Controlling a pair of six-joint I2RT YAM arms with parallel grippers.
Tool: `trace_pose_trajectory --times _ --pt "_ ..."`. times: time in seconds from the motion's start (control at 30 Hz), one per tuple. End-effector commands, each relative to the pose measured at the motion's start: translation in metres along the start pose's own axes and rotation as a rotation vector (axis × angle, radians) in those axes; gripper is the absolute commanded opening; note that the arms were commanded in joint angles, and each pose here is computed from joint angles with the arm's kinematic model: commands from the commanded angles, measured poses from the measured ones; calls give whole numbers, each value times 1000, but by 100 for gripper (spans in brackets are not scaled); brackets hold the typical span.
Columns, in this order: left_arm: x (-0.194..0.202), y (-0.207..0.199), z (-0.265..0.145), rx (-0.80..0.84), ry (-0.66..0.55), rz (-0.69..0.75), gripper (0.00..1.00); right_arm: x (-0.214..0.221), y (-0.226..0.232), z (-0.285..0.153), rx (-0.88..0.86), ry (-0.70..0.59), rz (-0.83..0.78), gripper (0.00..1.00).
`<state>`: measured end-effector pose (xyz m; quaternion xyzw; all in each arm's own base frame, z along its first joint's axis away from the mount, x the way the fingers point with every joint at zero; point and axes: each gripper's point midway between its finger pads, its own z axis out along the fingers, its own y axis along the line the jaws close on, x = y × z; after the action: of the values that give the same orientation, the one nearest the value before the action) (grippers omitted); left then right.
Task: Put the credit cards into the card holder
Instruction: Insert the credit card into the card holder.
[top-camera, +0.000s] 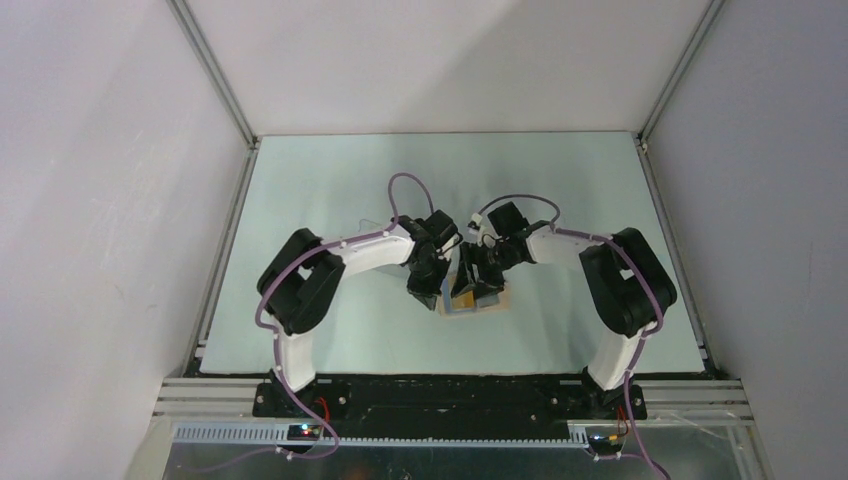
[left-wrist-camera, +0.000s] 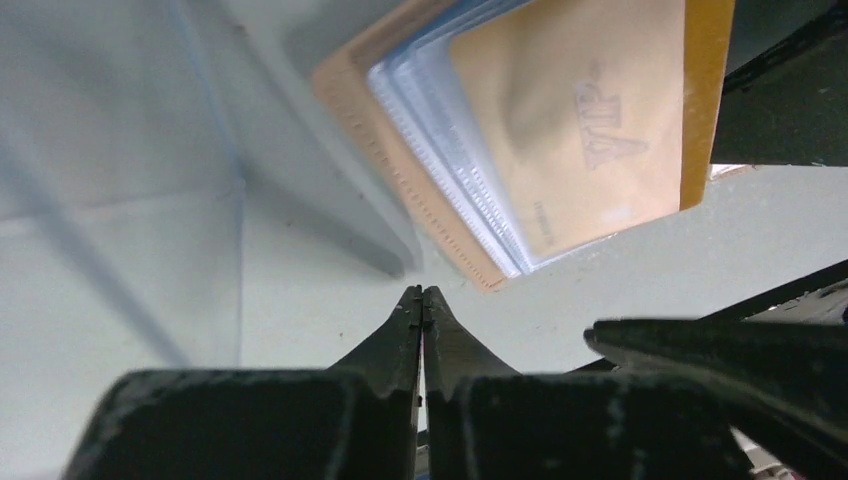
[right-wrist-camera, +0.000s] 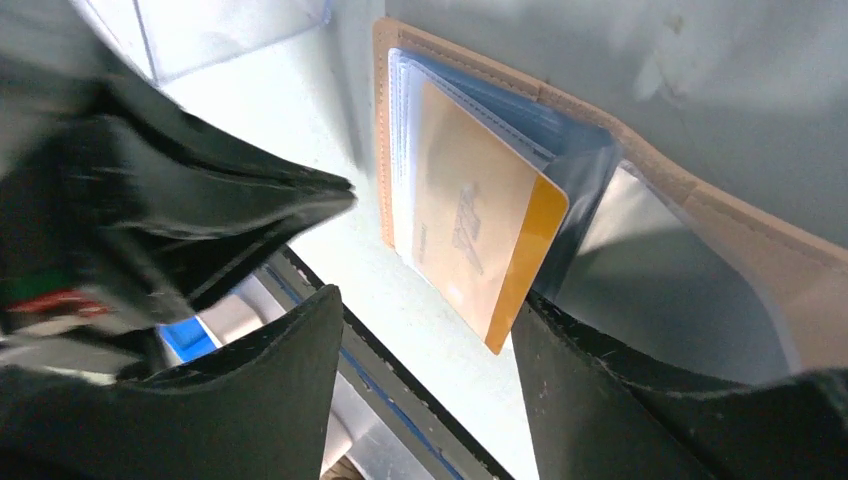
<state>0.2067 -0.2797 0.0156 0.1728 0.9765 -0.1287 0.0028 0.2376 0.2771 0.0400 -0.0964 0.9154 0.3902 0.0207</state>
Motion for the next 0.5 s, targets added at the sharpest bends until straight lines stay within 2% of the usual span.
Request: trace_pose_trajectory --times 0.0,0.07,0.27,0.33,0.47 --pt "-22 -8 -39 7 -174 20 8 -2 3 -19 73 -16 -35 67" --pt "-25 -7 -49 -1 -220 16 15 -2 3 -22 78 -17 -39 69" --pt "-36 -4 -74 -3 -375 -36 45 -1 7 -25 53 -12 -41 71" --pt "-38 -11 -78 45 -414 -58 49 0 6 -23 51 -6 -39 70" --pt "-48 -36 -74 204 -460 -98 49 -1 3 -16 41 4 -34 65"
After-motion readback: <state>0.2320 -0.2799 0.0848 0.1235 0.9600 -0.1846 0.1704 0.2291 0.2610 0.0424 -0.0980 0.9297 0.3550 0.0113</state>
